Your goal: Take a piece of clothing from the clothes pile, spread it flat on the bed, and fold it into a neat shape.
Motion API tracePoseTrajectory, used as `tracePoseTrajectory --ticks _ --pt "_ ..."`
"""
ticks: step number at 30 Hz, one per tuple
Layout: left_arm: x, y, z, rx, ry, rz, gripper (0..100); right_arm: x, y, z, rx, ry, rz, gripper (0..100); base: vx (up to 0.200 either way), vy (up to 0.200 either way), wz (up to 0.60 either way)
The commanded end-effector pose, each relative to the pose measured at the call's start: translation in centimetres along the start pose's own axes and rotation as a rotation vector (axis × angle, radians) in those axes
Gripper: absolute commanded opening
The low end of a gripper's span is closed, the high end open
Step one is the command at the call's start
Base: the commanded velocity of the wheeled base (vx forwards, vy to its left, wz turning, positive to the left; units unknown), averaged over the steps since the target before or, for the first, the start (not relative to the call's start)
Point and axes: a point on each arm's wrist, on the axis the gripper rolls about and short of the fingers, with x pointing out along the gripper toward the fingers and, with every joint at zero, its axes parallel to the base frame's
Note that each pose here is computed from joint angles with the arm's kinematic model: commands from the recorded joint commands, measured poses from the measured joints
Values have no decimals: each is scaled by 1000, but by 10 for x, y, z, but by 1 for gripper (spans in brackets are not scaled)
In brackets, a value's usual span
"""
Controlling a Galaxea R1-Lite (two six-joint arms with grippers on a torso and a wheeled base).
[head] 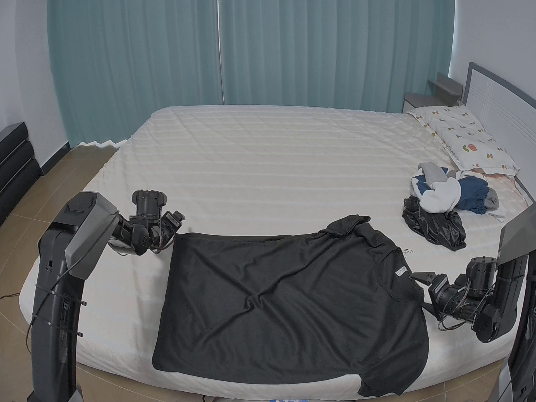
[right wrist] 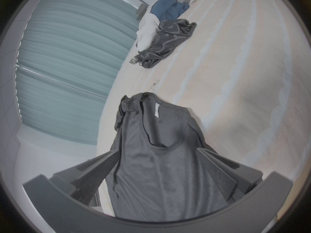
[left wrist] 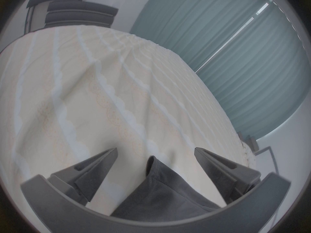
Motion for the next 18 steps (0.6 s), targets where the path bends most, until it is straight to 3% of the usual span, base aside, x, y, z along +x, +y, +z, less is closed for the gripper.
tracePoseTrajectory --ticks 1,6,12,16,18 --pt "-57 -24 28 -131 63 -105 100 -7 51 15 -16 -81 217 100 0 0 0" --pt "-97 -27 21 -126 136 -115 100 24 86 24 -73 -51 233 100 0 0 0" --pt "-146 2 -4 -168 279 -90 100 85 142 24 -88 -29 135 100 0 0 0" --pt "-160 17 -20 -224 309 -100 100 119 154 12 -119 -38 104 100 0 0 0" --pt "-166 33 -33 -234 297 -128 100 147 159 -2 -175 -19 82 100 0 0 0"
